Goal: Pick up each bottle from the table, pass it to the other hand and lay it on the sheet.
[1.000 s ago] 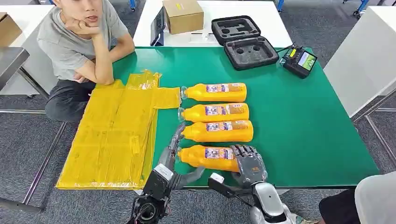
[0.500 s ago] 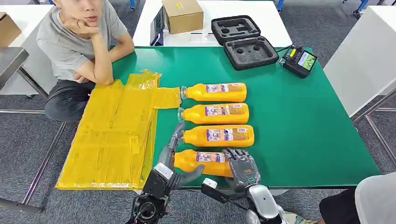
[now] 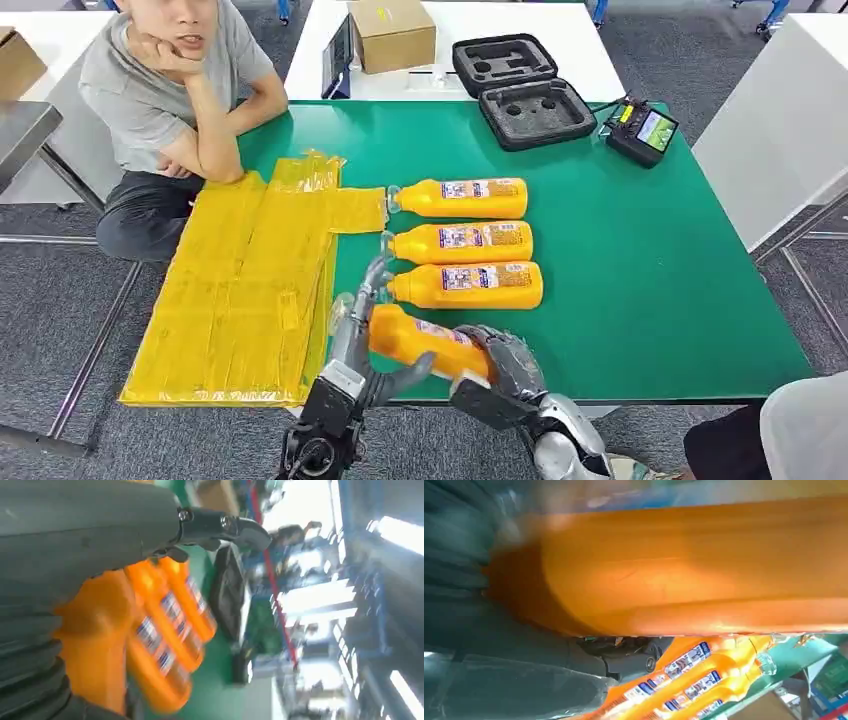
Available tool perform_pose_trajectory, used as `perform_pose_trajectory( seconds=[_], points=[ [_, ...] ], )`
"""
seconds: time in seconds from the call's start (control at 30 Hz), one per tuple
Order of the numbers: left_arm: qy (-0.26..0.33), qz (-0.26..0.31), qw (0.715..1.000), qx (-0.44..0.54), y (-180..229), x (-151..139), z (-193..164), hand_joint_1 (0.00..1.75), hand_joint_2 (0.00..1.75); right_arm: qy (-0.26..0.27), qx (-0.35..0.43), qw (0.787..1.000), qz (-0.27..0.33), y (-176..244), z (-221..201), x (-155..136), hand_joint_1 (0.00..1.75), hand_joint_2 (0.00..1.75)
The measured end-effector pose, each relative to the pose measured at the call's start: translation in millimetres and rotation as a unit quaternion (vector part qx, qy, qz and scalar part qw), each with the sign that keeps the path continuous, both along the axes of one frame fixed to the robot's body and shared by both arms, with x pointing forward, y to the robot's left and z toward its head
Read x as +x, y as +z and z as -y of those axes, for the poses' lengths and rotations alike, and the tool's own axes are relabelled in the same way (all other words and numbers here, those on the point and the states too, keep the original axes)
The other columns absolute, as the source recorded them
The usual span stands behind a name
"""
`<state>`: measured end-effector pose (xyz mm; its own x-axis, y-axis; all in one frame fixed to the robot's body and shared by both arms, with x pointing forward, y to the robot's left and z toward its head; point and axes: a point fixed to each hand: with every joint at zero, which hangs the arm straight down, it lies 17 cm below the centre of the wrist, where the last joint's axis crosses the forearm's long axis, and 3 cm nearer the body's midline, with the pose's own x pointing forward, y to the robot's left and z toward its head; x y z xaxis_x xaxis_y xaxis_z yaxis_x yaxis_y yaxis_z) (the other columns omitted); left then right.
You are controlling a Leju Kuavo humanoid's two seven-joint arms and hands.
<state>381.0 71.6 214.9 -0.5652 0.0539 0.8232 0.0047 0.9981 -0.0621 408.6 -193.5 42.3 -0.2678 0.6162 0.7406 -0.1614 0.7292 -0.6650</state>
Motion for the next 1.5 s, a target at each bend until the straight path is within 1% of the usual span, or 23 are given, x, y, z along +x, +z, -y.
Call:
perform_pose_trajectory(
  seconds=[0.1, 0.13, 0.23, 0.3, 0.5, 0.67, 0.8, 0.97, 1.03, 1.13, 1.3, 1.33, 1.43, 1.5],
  points=[
    [0.082, 0.03, 0.996, -0.002, 26.5, -3.6, -30.4, 0.0, 1.75, -0.011, 0.018, 1.0, -0.004, -3.3, 8.5, 2.6, 1.75, 1.75],
    [0.099, 0.041, 0.994, -0.002, 33.8, -5.8, -38.3, 0.0, 1.75, -0.016, 0.021, 1.0, -0.005, -4.2, 11.8, 4.2, 1.75, 1.75],
    [0.12, 0.086, 0.989, 0.004, 62.9, -17.8, -48.6, 0.0, 1.75, -0.029, 0.033, 0.999, -0.007, -5.4, 19.7, 9.7, 1.75, 1.75],
    [0.132, 0.104, 0.986, 0.007, 74.8, -23.5, -54.6, 0.0, 1.75, -0.035, 0.045, 0.998, -0.005, -4.6, 24.5, 12.4, 1.75, 1.75],
    [0.165, 0.124, 0.978, -0.002, 92.2, -30.9, -75.7, 0.0, 1.75, -0.049, 0.06, 0.997, -0.002, -3.7, 34.7, 16.8, 1.75, 1.75],
    [0.217, 0.17, 0.961, -0.009, 128.4, -45.1, -104.6, 0.0, 1.75, -0.064, 0.067, 0.996, -0.005, -5.9, 44.4, 19.2, 1.75, 1.75],
    [0.229, 0.182, 0.956, -0.021, 138.9, -50.5, -114.9, 0.0, 1.75, -0.078, 0.07, 0.994, -0.006, -8.6, 51.3, 21.5, 1.75, 1.75],
    [0.22, 0.153, 0.961, -0.063, 127.8, -43.5, -121.7, 0.0, 1.75, -0.085, 0.079, 0.993, -0.003, -9.4, 53.9, 20.2, 1.75, 1.75],
    [0.208, 0.131, 0.967, -0.063, 121.6, -38.0, -117.5, 0.0, 1.75, -0.088, 0.081, 0.993, -0.003, -10.0, 54.4, 19.5, 1.75, 1.75],
    [0.188, 0.116, 0.971, -0.092, 110.8, -32.8, -113.9, 0.0, 1.75, -0.094, 0.085, 0.992, -0.001, -9.5, 56.3, 17.6, 1.75, 1.75],
    [0.115, 0.045, 0.987, -0.108, 62.3, -6.3, -79.9, 0.0, 1.75, -0.102, 0.092, 0.99, 0.017, 1.5, 58.1, 5.7, 1.75, 1.75],
    [0.09, 0.026, 0.989, -0.112, 49.2, -0.6, -69.3, 0.0, 1.75, -0.101, 0.093, 0.99, 0.025, 7.1, 57.7, 2.6, 1.75, 1.75],
    [0.025, -0.025, 0.992, -0.12, 11.1, 11.7, -41.8, 0.0, 1.75, -0.103, 0.103, 0.988, 0.049, 24.1, 56.2, -5.9, 1.75, 1.75],
    [-0.001, -0.06, 0.991, -0.119, -15.4, 15.6, -28.9, 0.0, 1.75, -0.106, 0.107, 0.987, 0.062, 33.9, 55.8, -12.2, 1.75, 1.75]
  ],
)
